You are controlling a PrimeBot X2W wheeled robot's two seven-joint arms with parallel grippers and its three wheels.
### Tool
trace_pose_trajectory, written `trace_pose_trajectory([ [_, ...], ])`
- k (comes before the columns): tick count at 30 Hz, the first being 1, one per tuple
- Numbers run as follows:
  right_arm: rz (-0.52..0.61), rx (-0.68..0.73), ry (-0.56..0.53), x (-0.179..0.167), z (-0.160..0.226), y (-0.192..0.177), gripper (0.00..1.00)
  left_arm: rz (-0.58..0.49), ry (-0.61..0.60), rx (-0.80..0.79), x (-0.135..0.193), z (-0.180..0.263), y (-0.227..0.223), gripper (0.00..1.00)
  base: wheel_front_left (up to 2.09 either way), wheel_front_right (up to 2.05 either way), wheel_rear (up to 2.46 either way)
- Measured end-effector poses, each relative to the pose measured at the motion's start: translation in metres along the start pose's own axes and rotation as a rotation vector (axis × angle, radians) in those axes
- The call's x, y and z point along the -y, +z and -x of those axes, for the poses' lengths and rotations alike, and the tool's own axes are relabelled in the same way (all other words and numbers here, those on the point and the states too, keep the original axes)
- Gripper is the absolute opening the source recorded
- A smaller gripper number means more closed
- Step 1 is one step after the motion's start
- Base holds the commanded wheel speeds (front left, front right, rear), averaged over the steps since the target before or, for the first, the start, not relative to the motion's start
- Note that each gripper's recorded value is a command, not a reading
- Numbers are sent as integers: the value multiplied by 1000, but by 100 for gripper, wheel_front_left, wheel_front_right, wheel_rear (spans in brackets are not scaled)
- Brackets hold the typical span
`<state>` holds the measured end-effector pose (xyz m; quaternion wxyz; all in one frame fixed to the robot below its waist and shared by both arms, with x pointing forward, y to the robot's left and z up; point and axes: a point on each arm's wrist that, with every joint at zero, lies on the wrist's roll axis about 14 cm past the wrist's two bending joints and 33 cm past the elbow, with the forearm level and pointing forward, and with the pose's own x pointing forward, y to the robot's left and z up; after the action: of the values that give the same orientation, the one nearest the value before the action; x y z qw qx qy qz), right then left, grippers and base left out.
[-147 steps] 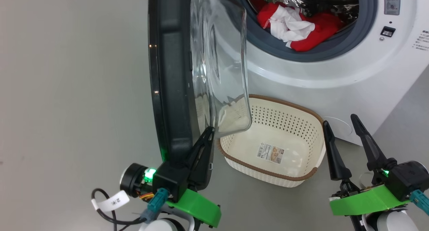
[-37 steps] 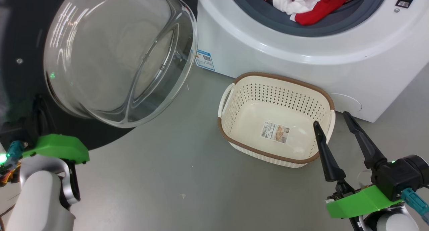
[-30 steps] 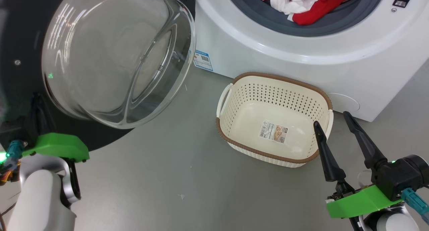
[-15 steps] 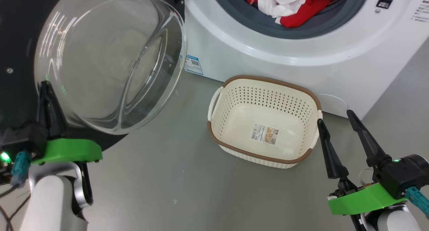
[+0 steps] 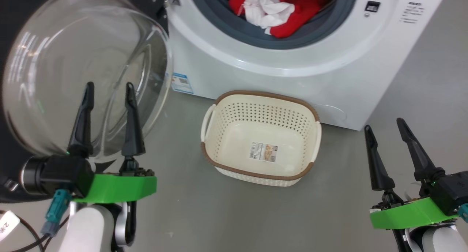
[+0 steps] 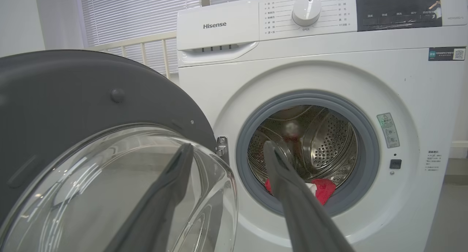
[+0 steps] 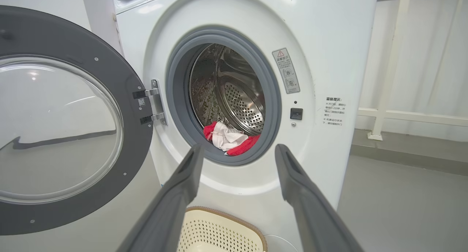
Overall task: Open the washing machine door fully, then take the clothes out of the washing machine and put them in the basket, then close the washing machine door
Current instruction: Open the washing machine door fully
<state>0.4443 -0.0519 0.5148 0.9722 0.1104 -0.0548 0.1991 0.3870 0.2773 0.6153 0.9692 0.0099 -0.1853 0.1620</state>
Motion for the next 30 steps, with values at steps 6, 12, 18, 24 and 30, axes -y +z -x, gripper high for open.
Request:
trace_pose_trajectory([
  [6,22,23,-76,24,15,11,100,66,-96,-13,33,-2,-7,100,0,0,0],
  [12,44,40,-146,45,31,21,100,147,-201,-65,66,2,-24,100,0,0,0],
  [18,67,57,-234,70,54,34,100,229,-316,-126,103,10,-42,100,0,0,0],
  [24,93,93,-301,87,75,50,100,288,-361,-184,124,20,-56,100,0,0,0],
  [30,114,125,-348,95,96,66,100,309,-403,-208,138,31,-59,100,0,0,0],
])
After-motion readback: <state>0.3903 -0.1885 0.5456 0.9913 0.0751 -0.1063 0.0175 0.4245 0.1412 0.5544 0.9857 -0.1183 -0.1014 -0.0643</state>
